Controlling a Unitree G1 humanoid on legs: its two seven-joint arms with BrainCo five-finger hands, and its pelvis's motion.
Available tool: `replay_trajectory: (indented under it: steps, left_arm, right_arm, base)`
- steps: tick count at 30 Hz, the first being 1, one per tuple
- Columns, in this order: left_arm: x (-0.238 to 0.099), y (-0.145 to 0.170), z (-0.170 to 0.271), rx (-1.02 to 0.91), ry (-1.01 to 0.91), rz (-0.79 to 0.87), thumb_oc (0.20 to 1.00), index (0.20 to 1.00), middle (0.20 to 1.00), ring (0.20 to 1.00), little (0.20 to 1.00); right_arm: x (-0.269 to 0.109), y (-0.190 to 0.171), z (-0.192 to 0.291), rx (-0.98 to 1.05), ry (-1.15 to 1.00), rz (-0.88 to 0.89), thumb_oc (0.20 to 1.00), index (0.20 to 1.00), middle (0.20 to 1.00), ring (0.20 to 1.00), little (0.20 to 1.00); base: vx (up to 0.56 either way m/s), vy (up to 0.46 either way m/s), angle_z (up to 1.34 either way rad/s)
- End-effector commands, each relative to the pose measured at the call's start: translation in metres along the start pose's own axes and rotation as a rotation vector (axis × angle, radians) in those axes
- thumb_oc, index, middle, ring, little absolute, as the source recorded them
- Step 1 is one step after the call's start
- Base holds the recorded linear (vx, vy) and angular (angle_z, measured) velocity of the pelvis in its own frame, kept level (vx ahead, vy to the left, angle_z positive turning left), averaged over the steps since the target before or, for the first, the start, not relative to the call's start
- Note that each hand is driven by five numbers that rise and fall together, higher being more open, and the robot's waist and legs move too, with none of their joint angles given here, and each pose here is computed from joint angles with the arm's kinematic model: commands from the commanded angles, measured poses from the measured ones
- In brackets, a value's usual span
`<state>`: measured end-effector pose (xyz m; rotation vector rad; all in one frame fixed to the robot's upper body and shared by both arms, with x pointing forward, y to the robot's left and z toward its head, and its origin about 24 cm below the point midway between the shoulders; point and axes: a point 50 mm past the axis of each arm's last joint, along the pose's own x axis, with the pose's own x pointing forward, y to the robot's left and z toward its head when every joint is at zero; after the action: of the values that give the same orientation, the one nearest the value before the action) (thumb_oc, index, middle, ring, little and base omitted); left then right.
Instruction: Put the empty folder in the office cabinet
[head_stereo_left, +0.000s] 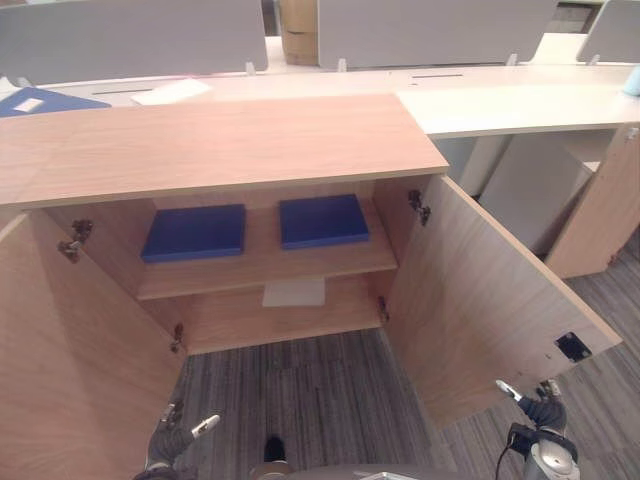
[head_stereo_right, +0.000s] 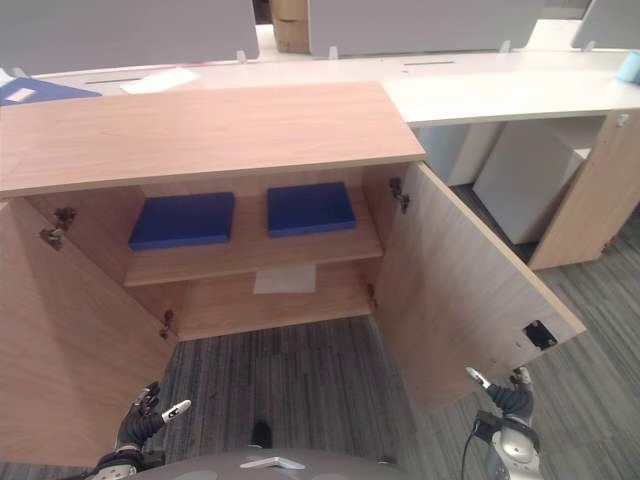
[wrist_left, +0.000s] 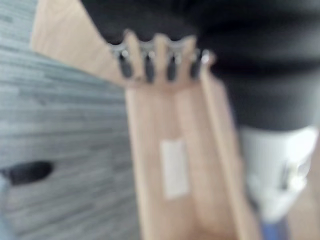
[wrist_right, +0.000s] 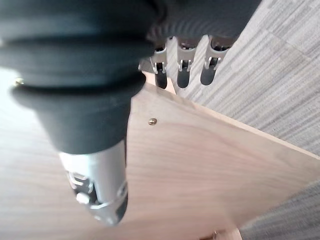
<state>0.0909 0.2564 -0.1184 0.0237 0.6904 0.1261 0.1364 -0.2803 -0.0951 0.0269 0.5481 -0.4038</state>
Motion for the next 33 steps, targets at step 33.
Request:
replay_trajectory:
  steps: [33]
  left_arm:
    - [0.007,-0.001,0.013,-0.134,-0.113,0.150,1.000,1.000,1.000,1.000,1.000]
  right_arm:
    - [0.023,0.159,0.103,-0.220,-0.310,0.766,1.000,1.000,1.000,1.000,1.000]
  base:
    - [0.03,0.037,0.21]
